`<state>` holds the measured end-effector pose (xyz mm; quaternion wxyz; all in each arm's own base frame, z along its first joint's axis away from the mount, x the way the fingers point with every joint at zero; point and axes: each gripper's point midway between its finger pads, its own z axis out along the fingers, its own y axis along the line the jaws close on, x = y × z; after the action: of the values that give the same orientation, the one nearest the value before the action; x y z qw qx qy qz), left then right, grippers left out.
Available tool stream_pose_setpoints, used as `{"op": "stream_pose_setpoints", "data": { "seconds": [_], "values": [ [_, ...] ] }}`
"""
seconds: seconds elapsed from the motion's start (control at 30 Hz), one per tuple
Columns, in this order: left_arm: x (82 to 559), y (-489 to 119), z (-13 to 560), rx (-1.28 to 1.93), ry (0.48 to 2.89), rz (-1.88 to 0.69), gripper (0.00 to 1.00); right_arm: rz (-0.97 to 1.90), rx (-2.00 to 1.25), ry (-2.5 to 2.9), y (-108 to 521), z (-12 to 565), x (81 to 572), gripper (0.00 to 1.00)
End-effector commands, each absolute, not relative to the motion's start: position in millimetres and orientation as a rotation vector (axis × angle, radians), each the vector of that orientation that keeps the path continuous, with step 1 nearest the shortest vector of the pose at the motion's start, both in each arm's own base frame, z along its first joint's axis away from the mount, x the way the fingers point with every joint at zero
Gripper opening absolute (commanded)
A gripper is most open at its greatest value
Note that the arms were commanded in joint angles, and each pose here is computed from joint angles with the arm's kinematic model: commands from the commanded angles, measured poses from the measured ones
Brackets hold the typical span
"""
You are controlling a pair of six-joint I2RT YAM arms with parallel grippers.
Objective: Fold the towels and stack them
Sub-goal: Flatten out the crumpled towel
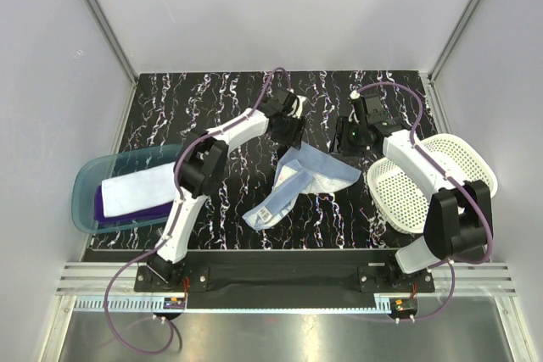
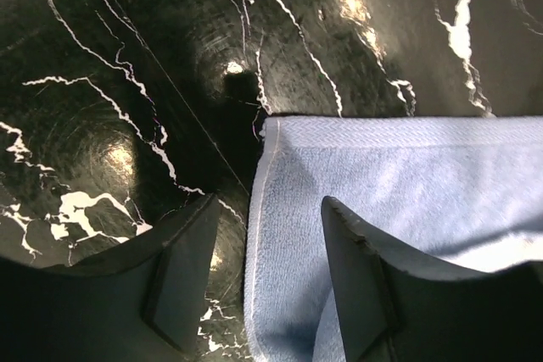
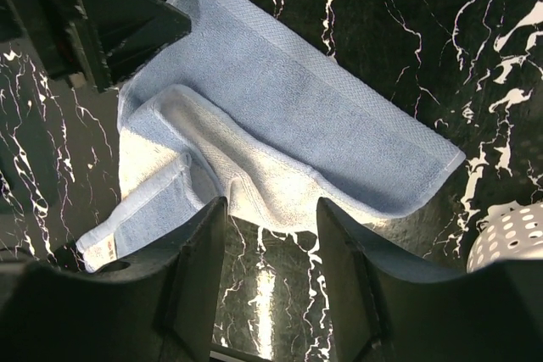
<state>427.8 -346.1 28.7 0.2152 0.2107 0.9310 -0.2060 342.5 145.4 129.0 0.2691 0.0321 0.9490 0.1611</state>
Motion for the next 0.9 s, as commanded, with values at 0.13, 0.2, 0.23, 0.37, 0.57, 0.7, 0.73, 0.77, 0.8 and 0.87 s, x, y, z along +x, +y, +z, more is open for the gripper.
{"op": "stream_pose_setpoints", "data": {
  "seconds": [0.13,0.2,0.23,0.37,0.57,0.7,0.73,0.77,0.8,0.87],
  "values": [
    [418,-347,7,0.516,2.64,-0.426,0.46,0.435,0.051,2.49,146,142,355,0.53],
    [412,-342,6,0.5,2.654,-0.397,0.37,0.432,0.052,2.493,145,141,355,0.53],
    [410,-341,7,0.477,2.655,-0.386,0.3,0.431,0.055,2.494,145,141,355,0.53],
    [398,-334,14,0.44,2.635,-0.373,0.07,0.448,0.063,2.49,147,143,355,0.53],
    [386,-275,28,0.283,2.658,-0.196,0.0,0.517,0.064,2.51,158,138,357,0.54],
    [374,-238,40,0.16,2.648,-0.184,0.0,0.577,0.023,2.526,169,129,363,0.55],
    [374,-230,42,0.136,2.645,-0.18,0.0,0.588,0.01,2.52,172,130,366,0.56],
    [369,-225,47,0.125,2.637,-0.184,0.0,0.585,0.01,2.537,173,121,370,0.56],
    [368,-225,50,0.12,2.63,-0.199,0.0,0.58,0.004,2.547,174,117,373,0.56],
    [369,-226,60,0.124,2.608,-0.229,0.09,0.576,-0.011,2.575,177,106,383,0.55]
  ]
}}
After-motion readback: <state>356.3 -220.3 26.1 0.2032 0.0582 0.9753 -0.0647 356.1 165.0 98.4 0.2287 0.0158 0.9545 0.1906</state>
